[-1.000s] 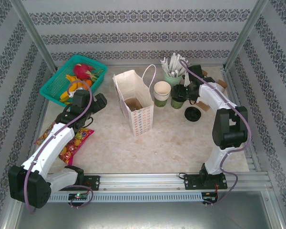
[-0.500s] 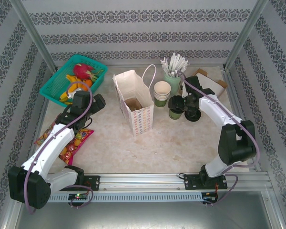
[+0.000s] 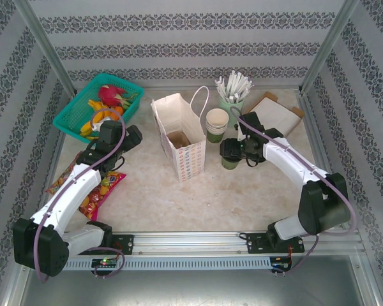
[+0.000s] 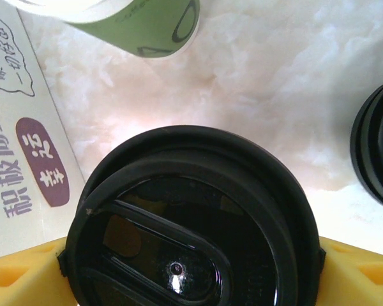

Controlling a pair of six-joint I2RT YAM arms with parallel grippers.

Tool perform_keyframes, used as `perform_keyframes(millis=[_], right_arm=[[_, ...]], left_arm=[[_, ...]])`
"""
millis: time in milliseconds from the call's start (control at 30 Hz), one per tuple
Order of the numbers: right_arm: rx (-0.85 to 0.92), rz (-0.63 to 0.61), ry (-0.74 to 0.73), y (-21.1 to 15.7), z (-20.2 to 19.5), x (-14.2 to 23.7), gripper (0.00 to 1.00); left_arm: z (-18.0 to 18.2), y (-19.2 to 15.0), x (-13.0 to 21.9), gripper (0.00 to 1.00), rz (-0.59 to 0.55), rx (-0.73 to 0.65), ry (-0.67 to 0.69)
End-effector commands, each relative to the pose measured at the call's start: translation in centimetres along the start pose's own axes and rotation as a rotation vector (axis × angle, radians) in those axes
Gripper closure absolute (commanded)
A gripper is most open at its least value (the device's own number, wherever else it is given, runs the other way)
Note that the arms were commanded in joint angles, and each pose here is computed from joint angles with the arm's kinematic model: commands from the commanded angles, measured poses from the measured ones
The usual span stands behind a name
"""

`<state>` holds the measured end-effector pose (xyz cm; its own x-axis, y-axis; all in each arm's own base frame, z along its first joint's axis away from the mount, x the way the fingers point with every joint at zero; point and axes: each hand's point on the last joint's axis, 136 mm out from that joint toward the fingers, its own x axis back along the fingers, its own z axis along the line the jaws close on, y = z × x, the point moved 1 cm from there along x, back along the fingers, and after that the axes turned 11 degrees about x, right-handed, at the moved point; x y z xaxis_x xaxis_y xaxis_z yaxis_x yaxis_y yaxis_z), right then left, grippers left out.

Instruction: Pack the takeout coffee

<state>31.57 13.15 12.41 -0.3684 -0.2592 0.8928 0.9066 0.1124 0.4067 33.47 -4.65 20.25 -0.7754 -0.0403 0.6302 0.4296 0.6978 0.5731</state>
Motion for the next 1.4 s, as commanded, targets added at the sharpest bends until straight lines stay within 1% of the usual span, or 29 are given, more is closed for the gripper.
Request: perform_keyframes(millis=[0,167,300,467,533,700,833,1067,1167,1367], right_arm=[[-0.040,0.148,-0.020,-4.3,-0.4,-0.7,0.18],[-0.040,0.130,-0.014,-4.1,-0.2,-0.7,0.16],[-0.049,0.096,-0.034,-3.3,-0.4,-0.3,0.09],[-0.059,0.067,-0.046,-2.6,-0.5,0.3,0.07],[-0.065,0.058,-0.044,-2.3,-0.4,0.5,0.02],[-0.097,0.029,-0.032,-1.3,0.0,1.4,0.02],[-0.142,0.062,-0.053,-1.3,-0.2,1.6,0.02],[-0.187,0.062,-0.056,-0.5,0.1,2.2,0.02],[-0.203,0.104,-0.055,-0.8,0.3,2.0,0.02],[-0.230,0.194,-0.107,-1.2,-0.1,1.5,0.02]], left_arm=[[-1.1,0.5,-0.1,0.00,-0.017,-0.006,-0.056],[-1.3,0.4,-0.2,0.00,-0.007,0.000,-0.062],[-1.2,0.4,-0.3,0.00,-0.002,0.001,-0.047],[-1.3,0.4,-0.3,0.00,-0.001,-0.002,-0.045],[-1.2,0.5,-0.4,0.00,-0.005,0.001,-0.039],[-0.8,0.4,-0.5,0.00,-0.001,0.002,-0.022],[-0.6,0.1,-0.6,0.00,0.008,0.000,-0.007],[-0.2,0.3,-0.7,0.00,-0.001,0.013,0.018],[-0.2,0.3,-0.8,0.00,-0.002,0.015,0.021],[0.0,0.0,-0.9,0.00,0.007,-0.021,0.022]])
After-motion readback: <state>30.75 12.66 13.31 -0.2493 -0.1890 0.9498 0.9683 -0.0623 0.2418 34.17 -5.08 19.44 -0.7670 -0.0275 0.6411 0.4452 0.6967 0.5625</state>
